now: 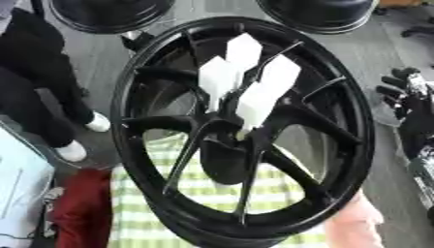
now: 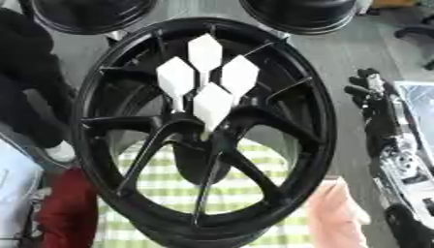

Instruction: Pull the pin out of the wheel hub.

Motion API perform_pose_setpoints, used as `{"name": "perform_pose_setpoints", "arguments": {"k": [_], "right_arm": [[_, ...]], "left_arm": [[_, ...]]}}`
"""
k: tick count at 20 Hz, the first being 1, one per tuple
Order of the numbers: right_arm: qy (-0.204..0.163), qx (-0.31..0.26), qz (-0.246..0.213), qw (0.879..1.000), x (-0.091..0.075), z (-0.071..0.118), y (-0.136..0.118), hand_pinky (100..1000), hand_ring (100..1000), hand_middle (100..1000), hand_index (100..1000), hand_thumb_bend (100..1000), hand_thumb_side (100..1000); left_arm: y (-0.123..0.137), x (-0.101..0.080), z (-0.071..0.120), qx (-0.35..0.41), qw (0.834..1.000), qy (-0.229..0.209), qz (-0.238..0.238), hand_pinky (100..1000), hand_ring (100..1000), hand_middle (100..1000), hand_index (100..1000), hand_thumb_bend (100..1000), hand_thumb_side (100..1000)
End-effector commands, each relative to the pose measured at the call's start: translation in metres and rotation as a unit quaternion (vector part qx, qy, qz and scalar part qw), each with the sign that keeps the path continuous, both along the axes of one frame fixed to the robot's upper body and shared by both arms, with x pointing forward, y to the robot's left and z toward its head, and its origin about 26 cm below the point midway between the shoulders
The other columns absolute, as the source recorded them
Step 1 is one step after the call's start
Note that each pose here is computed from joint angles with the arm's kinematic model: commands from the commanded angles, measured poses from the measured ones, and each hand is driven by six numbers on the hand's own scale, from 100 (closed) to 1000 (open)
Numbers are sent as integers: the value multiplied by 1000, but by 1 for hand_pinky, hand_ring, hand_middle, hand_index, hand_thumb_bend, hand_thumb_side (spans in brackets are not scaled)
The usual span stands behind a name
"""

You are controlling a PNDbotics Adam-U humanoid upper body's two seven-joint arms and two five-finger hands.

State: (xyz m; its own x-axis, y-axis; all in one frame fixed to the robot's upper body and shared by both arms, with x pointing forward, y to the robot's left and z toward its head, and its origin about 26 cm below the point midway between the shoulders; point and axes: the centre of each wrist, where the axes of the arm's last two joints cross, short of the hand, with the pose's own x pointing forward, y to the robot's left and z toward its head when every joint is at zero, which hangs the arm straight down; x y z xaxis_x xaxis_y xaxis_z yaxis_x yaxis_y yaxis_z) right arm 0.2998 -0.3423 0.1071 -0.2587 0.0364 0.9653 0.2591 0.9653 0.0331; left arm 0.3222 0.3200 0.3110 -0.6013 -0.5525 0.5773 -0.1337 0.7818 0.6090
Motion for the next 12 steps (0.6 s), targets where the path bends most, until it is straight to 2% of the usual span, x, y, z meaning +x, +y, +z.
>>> {"name": "perform_pose_setpoints", "arguments": {"k": [1,7,12], "right_arm": [[-13,-24,3,1000,-1,12,-5,959,810,753,819,100,750],[-8,-32,5,999,-2,12,-7,959,810,753,819,100,751],[-5,-40,4,999,-3,12,-9,959,810,753,819,100,750]], "left_arm": [[-4,-11,35,126,992,16,-20,661,774,784,820,294,694],[-26,-17,67,290,952,68,-65,697,781,787,836,314,711],[-50,-19,77,380,913,100,-112,720,788,794,848,309,770]]}}
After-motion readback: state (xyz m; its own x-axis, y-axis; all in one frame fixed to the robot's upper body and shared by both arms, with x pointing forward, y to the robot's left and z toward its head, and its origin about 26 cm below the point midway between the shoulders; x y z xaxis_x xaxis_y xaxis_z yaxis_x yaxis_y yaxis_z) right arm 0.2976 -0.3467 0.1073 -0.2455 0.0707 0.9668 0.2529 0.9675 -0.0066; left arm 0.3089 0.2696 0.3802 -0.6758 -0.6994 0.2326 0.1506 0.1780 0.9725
